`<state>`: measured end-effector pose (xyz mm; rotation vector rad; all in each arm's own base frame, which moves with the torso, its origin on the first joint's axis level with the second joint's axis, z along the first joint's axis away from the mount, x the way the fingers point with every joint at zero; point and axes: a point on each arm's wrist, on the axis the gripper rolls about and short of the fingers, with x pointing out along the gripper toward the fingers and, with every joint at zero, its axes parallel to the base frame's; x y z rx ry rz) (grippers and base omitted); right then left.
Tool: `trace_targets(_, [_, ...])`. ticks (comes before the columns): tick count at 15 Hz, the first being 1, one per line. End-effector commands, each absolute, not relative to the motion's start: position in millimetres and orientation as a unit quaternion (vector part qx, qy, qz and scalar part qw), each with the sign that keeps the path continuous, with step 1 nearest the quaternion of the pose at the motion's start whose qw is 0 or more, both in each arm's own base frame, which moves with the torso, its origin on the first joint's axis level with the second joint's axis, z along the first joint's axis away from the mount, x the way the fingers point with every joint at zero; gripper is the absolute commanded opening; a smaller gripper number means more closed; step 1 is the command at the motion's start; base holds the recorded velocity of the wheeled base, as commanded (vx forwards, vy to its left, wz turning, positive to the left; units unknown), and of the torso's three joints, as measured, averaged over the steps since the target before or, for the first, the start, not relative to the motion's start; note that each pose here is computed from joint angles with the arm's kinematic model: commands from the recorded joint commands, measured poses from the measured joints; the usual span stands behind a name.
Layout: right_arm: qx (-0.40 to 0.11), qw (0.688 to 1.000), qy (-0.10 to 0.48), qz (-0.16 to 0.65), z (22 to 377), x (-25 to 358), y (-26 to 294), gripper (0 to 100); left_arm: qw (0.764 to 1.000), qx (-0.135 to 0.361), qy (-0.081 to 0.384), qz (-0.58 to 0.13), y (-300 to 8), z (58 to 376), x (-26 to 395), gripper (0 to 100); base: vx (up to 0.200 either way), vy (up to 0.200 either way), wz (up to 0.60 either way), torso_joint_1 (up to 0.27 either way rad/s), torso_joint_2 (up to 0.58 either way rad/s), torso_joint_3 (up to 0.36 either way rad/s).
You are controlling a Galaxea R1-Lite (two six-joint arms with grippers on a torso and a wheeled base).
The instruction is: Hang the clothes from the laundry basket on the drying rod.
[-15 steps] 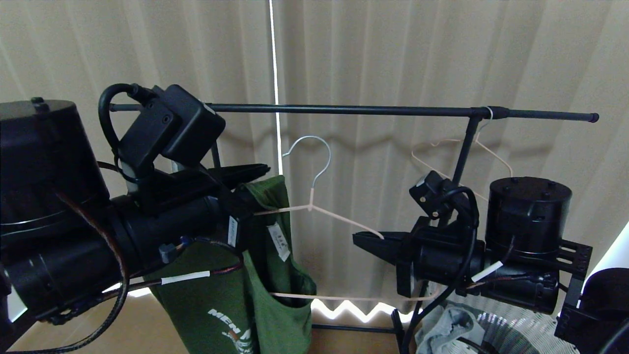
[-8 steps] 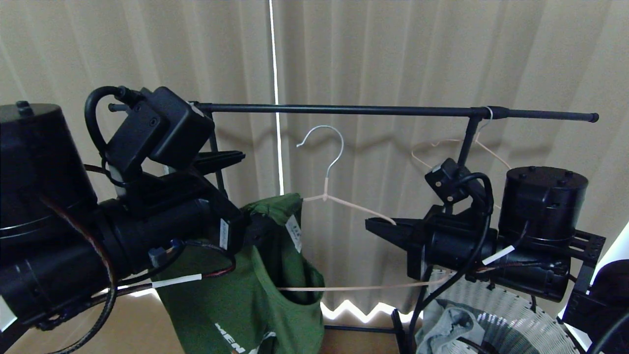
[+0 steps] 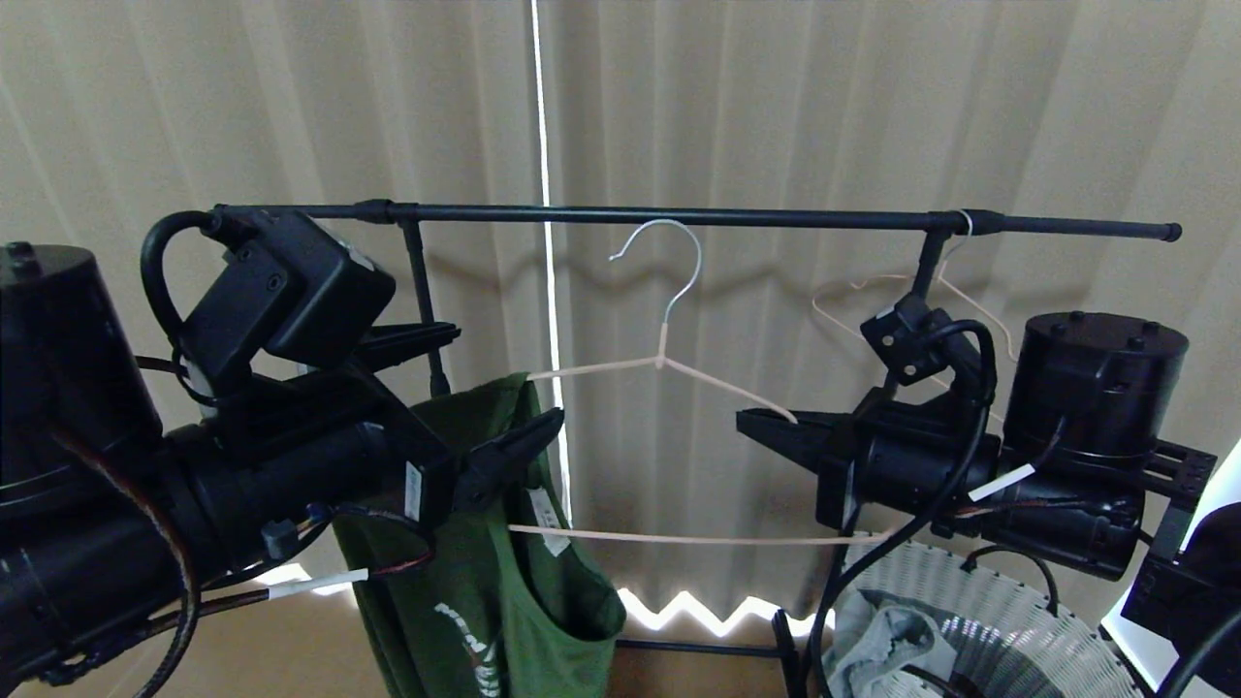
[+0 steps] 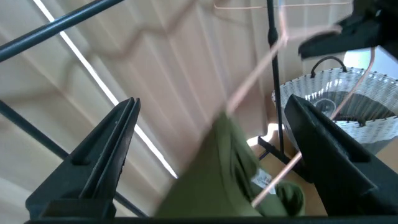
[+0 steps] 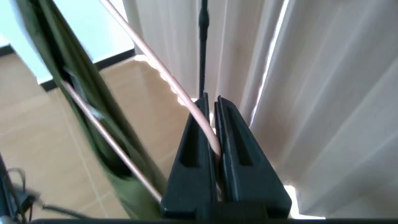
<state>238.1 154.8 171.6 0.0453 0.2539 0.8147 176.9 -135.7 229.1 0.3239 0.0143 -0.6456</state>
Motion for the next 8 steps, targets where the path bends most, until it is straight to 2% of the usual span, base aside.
trace_targets(1, [0.022,0.911,0.121,0.394,173,238,154,0,0.936,0.158,0.006,-0.315,-134,229,174,100,0.0,0.0,0.0,0.0,0.0,0.0])
trace_targets(6, [0.024,0.923,0.105,0.37,186,234,133,0,0.943,0.156,0.006,-0.295,-117,228,172,100,0.0,0.0,0.0,0.0,0.0,0.0])
trace_targets(8, [0.022,0.924,0.107,0.367,194,225,127,0,0.93,0.153,-0.004,-0.335,-113,229,172,100,0.0,0.0,0.0,0.0,0.0,0.0])
